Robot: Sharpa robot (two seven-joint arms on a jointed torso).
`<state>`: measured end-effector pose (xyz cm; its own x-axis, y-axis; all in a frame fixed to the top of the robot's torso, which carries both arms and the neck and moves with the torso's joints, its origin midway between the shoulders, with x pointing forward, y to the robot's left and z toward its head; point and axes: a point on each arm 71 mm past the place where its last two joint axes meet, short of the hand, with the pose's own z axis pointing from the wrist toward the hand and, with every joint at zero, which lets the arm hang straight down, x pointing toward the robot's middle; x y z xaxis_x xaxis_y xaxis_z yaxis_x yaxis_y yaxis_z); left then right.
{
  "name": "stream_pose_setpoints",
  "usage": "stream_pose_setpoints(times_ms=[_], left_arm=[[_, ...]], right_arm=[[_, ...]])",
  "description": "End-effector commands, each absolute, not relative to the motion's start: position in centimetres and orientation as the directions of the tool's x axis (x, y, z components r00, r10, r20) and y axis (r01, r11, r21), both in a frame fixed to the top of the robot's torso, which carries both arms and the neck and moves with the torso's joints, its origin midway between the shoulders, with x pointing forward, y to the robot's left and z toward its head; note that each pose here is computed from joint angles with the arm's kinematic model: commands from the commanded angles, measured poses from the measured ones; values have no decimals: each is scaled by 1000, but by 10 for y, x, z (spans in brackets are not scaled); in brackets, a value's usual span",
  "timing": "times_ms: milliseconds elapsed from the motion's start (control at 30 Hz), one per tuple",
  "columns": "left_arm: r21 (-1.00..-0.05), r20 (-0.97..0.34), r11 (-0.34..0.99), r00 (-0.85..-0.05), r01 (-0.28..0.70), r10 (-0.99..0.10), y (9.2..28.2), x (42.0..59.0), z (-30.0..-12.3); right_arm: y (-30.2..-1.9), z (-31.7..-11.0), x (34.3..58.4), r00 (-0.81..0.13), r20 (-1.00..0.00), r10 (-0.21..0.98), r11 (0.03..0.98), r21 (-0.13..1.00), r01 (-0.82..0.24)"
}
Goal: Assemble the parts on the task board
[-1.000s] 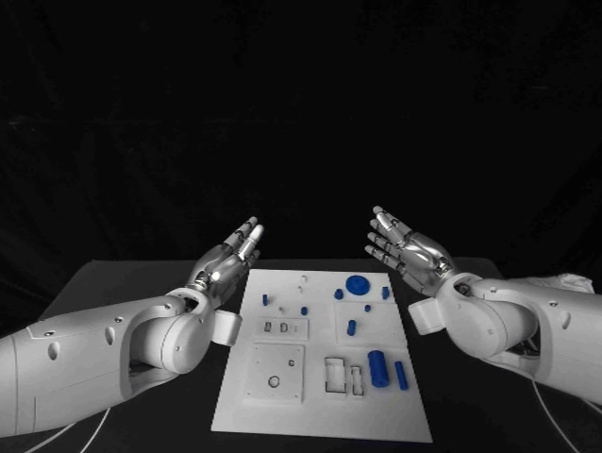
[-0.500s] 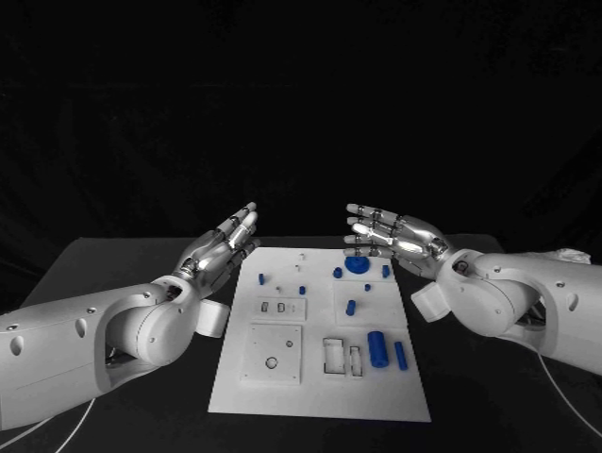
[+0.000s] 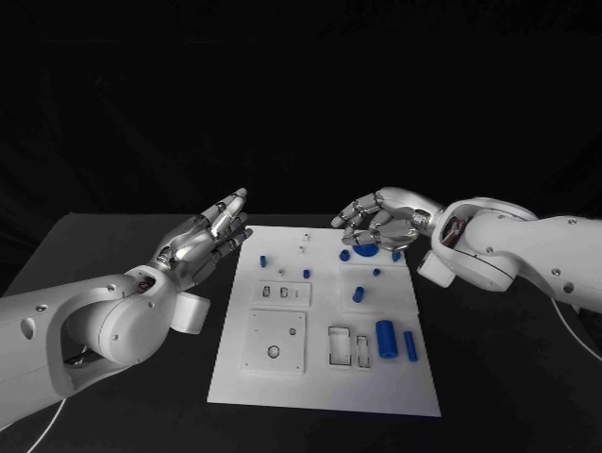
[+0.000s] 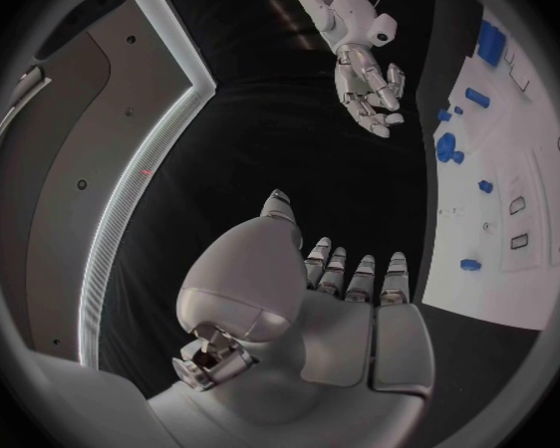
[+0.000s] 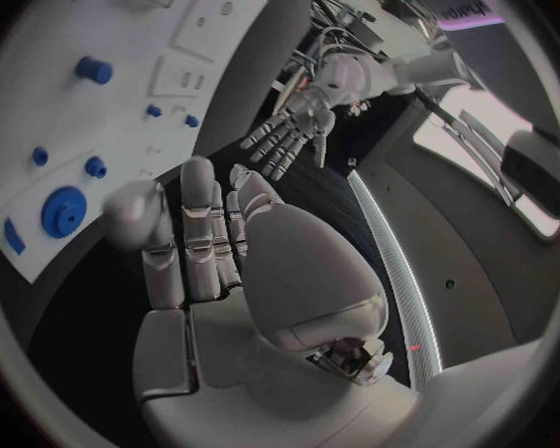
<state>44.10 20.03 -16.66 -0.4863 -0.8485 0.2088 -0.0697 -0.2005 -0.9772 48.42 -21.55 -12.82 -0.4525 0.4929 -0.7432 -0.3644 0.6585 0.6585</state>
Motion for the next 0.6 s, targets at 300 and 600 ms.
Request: stream_pose_setpoints(times_ms=[300,600], left_arm=[[-976,211,-203,-520,-73,-828,199,435,-158],[-977,207,-203,-532,-68,-821,199,433,-156]], right_arm=[[-200,-117,499,-100,-988,-114,840,-43,-541],[-195,-128,506,-32,-979,-201,829,-153,-538]])
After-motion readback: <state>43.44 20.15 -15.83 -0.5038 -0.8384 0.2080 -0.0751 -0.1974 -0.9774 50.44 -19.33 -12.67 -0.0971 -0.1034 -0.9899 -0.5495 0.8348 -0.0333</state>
